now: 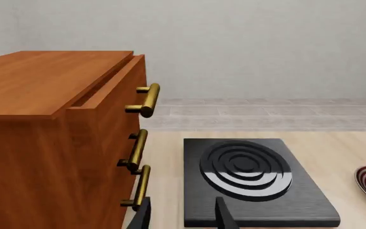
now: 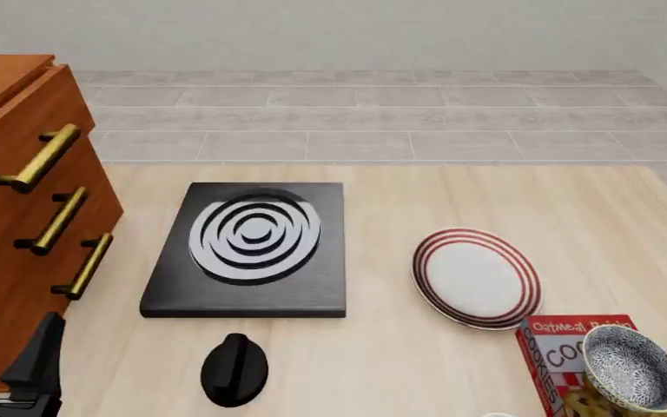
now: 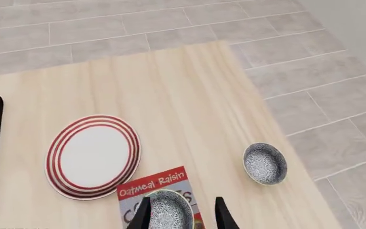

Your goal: Pick the akita bowl on the cookies box and place it on the plate.

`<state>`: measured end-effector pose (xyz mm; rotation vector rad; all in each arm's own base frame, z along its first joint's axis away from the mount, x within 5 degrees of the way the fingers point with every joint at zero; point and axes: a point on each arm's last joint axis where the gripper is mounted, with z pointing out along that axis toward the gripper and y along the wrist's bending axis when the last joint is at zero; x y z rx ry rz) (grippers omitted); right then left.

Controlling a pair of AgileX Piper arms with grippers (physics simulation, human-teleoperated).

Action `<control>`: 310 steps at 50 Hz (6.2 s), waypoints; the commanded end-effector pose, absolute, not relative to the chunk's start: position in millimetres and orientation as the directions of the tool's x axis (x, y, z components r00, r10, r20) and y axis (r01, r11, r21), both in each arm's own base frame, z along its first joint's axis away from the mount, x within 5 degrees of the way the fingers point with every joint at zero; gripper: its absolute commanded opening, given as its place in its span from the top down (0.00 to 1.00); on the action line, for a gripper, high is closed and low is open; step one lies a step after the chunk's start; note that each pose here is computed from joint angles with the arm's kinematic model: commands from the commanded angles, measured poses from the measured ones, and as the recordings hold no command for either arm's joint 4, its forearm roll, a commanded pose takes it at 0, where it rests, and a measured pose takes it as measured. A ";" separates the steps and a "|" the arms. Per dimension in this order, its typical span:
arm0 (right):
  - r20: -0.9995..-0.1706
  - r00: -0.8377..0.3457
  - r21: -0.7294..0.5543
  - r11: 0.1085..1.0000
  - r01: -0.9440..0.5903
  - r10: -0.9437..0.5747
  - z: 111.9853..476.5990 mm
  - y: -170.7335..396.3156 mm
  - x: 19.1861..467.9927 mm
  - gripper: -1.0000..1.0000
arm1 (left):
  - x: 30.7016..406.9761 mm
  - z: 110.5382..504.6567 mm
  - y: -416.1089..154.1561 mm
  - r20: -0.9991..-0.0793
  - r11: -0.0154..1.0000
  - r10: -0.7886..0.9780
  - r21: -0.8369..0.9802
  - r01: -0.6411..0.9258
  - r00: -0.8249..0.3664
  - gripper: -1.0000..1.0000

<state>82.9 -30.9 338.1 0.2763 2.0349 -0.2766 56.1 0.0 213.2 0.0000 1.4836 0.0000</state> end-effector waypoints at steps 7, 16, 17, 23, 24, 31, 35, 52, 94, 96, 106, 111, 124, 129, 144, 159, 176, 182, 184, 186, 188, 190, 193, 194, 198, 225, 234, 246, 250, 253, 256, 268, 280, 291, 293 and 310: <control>-0.835 -0.533 -0.074 0.932 0.355 0.137 307.9 -37.4 85.6 0.00 | 56.1 213.2 0.0 -0.996 1.000 0.000 0.000 0.000 0.087 0.00; -0.815 -0.553 -0.061 0.924 0.378 0.172 292.0 -42.6 92.5 0.00 | 56.1 213.2 0.0 -0.996 1.000 0.000 0.000 0.000 0.087 0.00; -0.814 -0.555 -0.061 0.924 0.377 0.172 291.1 -42.7 92.8 0.00 | 56.1 213.2 0.0 -0.996 1.000 0.000 0.000 0.000 0.087 0.00; -0.801 -0.566 -0.050 0.920 0.388 0.195 280.1 -44.7 96.0 0.00 | 56.1 213.2 0.0 -0.996 1.000 0.000 0.000 0.000 0.087 0.00; -0.799 -0.568 -0.050 0.920 0.390 0.197 277.8 -45.2 96.5 0.00 | 56.1 213.2 0.0 -0.996 1.000 0.000 0.000 0.000 0.087 0.00; -0.783 -0.580 -0.036 0.915 0.403 0.225 265.4 -47.7 100.5 0.00 | 56.1 213.2 0.0 -0.996 1.000 0.000 0.000 0.000 0.087 0.00; -0.773 -0.587 -0.026 0.913 0.407 0.240 257.9 -48.5 102.8 0.00 | 56.1 213.2 0.0 -0.996 1.000 0.000 0.000 0.000 0.087 0.00; -0.744 -0.613 -0.012 0.911 0.412 0.268 234.4 -50.2 107.9 0.00 | 56.1 213.2 0.0 -0.996 1.000 0.000 0.000 0.000 0.087 0.00; -0.693 -0.654 -0.001 0.907 0.421 0.303 200.1 -53.3 114.9 0.00 | 56.1 213.2 0.0 -0.996 1.000 0.000 0.000 0.000 0.087 0.00; -0.691 -0.655 0.001 0.906 0.423 0.307 197.6 -53.8 115.2 0.00 | 56.1 213.2 0.0 -0.996 1.000 0.000 0.000 0.000 0.087 0.00; -0.686 -0.658 0.004 0.907 0.422 0.309 193.6 -53.3 115.7 0.00 | 56.1 213.2 0.0 -0.996 1.000 0.000 0.000 0.000 0.087 0.00; -0.682 -0.660 0.006 0.904 0.427 0.316 188.4 -53.8 115.8 0.00 | 56.1 213.2 0.0 -0.996 1.000 0.000 0.000 0.000 0.087 0.00; -0.677 -0.660 0.014 0.903 0.430 0.326 181.7 -52.8 115.3 0.00 | 56.1 213.2 0.0 -0.996 1.000 0.000 0.000 0.000 0.087 0.00; -0.674 -0.662 0.013 0.901 0.433 0.328 179.9 -53.8 116.3 0.00 | 56.1 213.2 0.0 -0.996 1.000 0.000 0.000 0.000 0.087 0.00; -0.670 -0.666 0.015 0.903 0.430 0.328 176.1 -53.7 117.5 0.00 | 56.1 213.2 0.0 -0.996 1.000 0.000 0.000 0.000 0.087 0.00; -0.701 -0.640 0.007 0.902 0.432 0.313 192.7 -53.4 113.5 1.00 | 56.1 213.2 0.0 -0.996 1.000 0.000 0.000 0.000 0.087 0.00; -0.751 -0.585 0.069 0.918 0.391 0.306 229.2 -41.3 115.9 1.00 | 56.1 213.2 0.0 -0.996 1.000 0.000 0.000 0.000 0.087 0.00; -0.778 -0.556 0.106 0.934 0.342 0.292 250.8 -33.2 121.2 1.00 | 56.1 213.2 0.0 -0.996 1.000 0.000 0.000 0.000 0.087 0.00; -0.783 -0.547 0.116 0.934 0.339 0.296 255.0 -32.7 123.9 1.00 | 56.1 213.2 0.0 -0.996 1.000 0.000 0.000 0.000 0.087 0.00; -0.787 -0.540 0.134 0.937 0.322 0.298 259.1 -29.3 126.2 1.00 | 56.1 213.2 0.0 -0.996 1.000 0.000 0.000 0.000 0.087 0.00; -0.795 -0.533 0.138 0.942 0.306 0.290 264.3 -27.8 129.1 1.00 | 56.1 213.2 0.0 -0.996 1.000 0.000 0.000 0.000 0.087 0.00; -0.795 -0.527 0.153 0.940 0.305 0.300 267.8 -27.2 133.5 1.00 | 56.1 213.2 0.0 -0.996 1.000 0.000 0.000 0.000 0.087 0.00; -0.806 -0.506 0.177 0.941 0.289 0.307 278.3 -24.8 140.8 1.00 | 56.1 213.2 0.0 -0.996 1.000 0.000 0.000 0.000 0.087 0.00; -0.811 -0.501 0.175 0.943 0.285 0.302 281.1 -25.0 142.8 1.00 | 56.1 213.2 0.0 -0.996 1.000 0.000 0.000 0.000 0.087 0.00; -0.817 -0.488 0.192 0.943 0.272 0.307 287.8 -24.0 155.3 1.00 | 56.1 213.2 0.0 -0.996 1.000 0.000 0.000 0.000 0.087 0.00; -0.790 -0.501 0.286 0.935 0.208 0.353 271.7 -6.0 239.0 1.00 | 56.1 213.2 0.0 -0.996 1.000 0.000 0.000 0.000 0.087 0.00; -0.776 -0.516 0.302 0.932 0.201 0.363 258.8 0.0 260.8 1.00 | 56.1 213.2 0.0 -0.996 1.000 0.000 0.000 0.000 0.087 0.00; -0.744 -0.544 0.334 0.921 0.199 0.387 239.0 11.7 281.6 1.00 | 56.1 213.2 0.0 -0.996 1.000 0.000 0.000 0.000 0.087 0.00; -0.736 -0.550 0.346 0.918 0.195 0.395 232.9 16.5 285.0 1.00 | 56.1 213.2 0.0 -0.996 1.000 0.000 0.000 0.000 0.087 0.00; -0.726 -0.557 0.355 0.914 0.198 0.403 226.4 19.1 287.3 1.00 | 56.1 213.2 0.0 -0.996 1.000 0.000 0.000 0.000 0.087 0.00; -0.714 -0.564 0.366 0.908 0.203 0.414 221.4 22.1 289.3 1.00 | 56.1 213.2 0.0 -0.996 1.000 0.000 0.000 0.000 0.087 0.00; -0.700 -0.573 0.371 0.902 0.220 0.427 211.1 21.5 292.1 1.00 | 56.1 213.2 0.0 -0.996 1.000 0.000 0.000 0.000 0.087 0.00; -0.693 -0.571 0.369 0.897 0.243 0.439 202.6 16.0 297.7 1.00 | 56.1 213.2 0.0 -0.996 1.000 0.000 0.000 0.000 0.087 0.00; -0.684 -0.578 0.364 0.895 0.259 0.446 191.9 13.0 301.9 1.00 | 56.1 213.2 0.0 -0.996 1.000 0.000 0.000 0.000 0.087 0.00; -0.684 -0.579 0.361 0.896 0.259 0.444 190.8 12.4 302.4 1.00 | 56.1 213.2 0.0 -0.996 1.000 0.000 0.000 0.000 0.087 0.00; -0.669 -0.596 0.357 0.895 0.266 0.444 173.8 13.9 303.8 1.00 | 56.1 213.2 0.0 -0.996 1.000 0.000 0.000 0.000 0.087 0.00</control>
